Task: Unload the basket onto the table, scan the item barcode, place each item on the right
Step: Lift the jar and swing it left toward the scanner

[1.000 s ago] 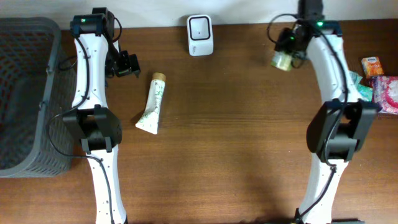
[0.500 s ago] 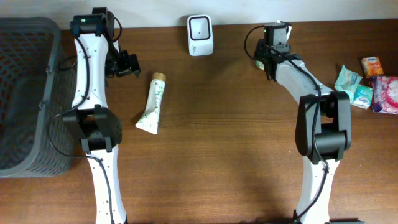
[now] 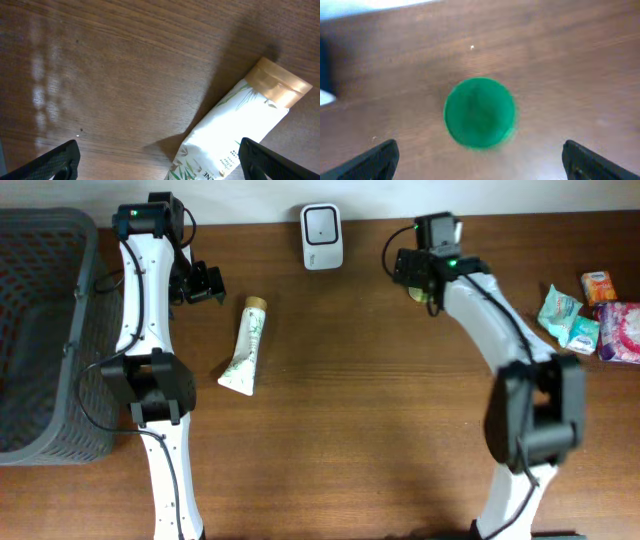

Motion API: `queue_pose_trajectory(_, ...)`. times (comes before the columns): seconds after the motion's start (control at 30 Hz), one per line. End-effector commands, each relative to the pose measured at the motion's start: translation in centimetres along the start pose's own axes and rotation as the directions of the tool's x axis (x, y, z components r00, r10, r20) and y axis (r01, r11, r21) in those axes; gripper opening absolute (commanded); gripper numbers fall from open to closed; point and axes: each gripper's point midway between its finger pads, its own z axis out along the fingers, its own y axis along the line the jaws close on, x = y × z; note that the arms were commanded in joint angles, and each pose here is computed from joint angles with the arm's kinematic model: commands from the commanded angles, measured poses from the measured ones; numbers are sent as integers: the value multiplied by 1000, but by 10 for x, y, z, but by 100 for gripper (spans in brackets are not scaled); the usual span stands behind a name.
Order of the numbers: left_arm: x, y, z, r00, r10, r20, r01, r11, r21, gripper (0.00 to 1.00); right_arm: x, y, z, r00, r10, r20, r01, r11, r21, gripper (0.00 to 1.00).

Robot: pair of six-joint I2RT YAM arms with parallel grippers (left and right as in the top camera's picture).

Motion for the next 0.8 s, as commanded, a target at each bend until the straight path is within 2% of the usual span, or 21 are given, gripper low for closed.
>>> queue_pose_trajectory(0.0,0,0,-18,999,0,37,0,1000,3,99,-35,-2,-78,997,4,74,2,997,-83,99)
queue_pose_trajectory(0.1,0,0,-18,999,0,37,0,1000,2,99,-40,0,-105,996,-4,93,17,991,-131,99)
queue_pose_trajectory(0.17,0,0,-18,999,0,37,0,1000,2,99,-37,3,-93,966,-234,107,245,964,-106,99)
queue_pose_trajectory(0.23,0,0,-18,999,0,37,0,1000,2,99,-24,5,-71,896,-438,75,443,892,-89,99)
queue_pose_trajectory(0.33,0,0,-18,999,0,37,0,1000,2,99,-3,10,-38,833,-554,20,552,826,-116,99)
queue_pose_trajectory(0.37,0,0,-18,999,0,37,0,1000,3,99,6,18,-25,818,-575,19,570,805,-167,99)
queue_pose_trajectory(0.43,0,0,-18,999,0,37,0,1000,3,99,8,19,-8,835,-549,32,541,809,-230,99)
queue_pose_trajectory(0.53,0,0,-18,999,0,37,0,1000,3,99,0,20,-8,878,-468,102,466,784,-410,99)
queue_pose_trajectory(0.63,0,0,-18,999,0,37,0,1000,3,99,-9,1,5,901,-419,115,426,797,-428,99)
queue_pose_trajectory(0.77,0,0,-18,999,0,37,0,1000,3,99,6,-1,51,907,-409,96,407,800,-440,99)
